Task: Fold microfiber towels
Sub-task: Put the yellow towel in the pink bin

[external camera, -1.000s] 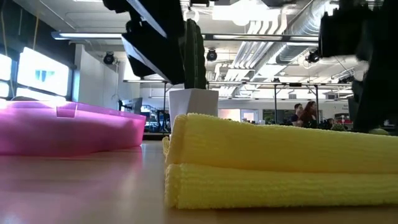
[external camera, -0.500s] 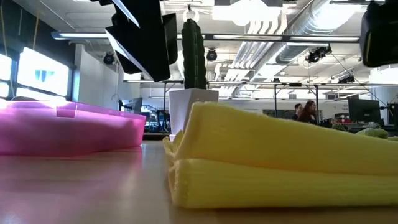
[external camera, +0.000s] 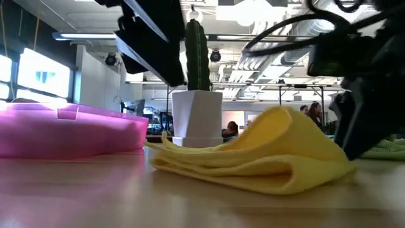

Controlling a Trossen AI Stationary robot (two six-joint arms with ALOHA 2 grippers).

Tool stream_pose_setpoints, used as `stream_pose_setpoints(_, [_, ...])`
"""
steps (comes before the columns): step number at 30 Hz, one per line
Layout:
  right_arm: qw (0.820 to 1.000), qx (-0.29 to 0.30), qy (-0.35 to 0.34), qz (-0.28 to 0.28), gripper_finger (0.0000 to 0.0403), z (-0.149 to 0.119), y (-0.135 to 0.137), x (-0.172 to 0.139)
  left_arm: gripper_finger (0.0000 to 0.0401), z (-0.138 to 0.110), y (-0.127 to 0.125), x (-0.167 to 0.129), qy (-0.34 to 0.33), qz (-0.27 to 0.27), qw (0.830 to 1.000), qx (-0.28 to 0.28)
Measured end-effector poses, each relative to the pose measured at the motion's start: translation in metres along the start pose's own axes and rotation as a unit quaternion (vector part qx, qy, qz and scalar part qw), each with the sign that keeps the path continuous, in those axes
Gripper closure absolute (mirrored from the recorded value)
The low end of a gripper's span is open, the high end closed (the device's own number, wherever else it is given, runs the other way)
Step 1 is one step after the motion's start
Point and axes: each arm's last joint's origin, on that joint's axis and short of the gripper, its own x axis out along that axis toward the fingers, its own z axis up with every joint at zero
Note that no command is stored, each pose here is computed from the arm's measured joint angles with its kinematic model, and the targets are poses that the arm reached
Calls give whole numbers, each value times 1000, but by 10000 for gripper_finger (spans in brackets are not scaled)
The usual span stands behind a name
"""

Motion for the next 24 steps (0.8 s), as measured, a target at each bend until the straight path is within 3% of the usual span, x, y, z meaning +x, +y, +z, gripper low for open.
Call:
stream_pose_setpoints(5, [1000, -14, 4, -5, 215, 18, 0, -41, 217, 2, 4, 0, -22, 34, 999, -13])
stream_pose_setpoints(11, [997, -61, -40, 36, 215, 19, -10, -88, 217, 6, 10, -1, -19, 34, 999, -21])
stream_pose_setpoints(15, [996, -37, -73, 30, 215, 7, -39, -96, 217, 9, 13, -1, -12, 26, 999, -26])
stream_pose_setpoints(24, [971, 10, -188, 146, 215, -24, -74, -94, 217, 13, 19, -1, -13, 24, 999, -38])
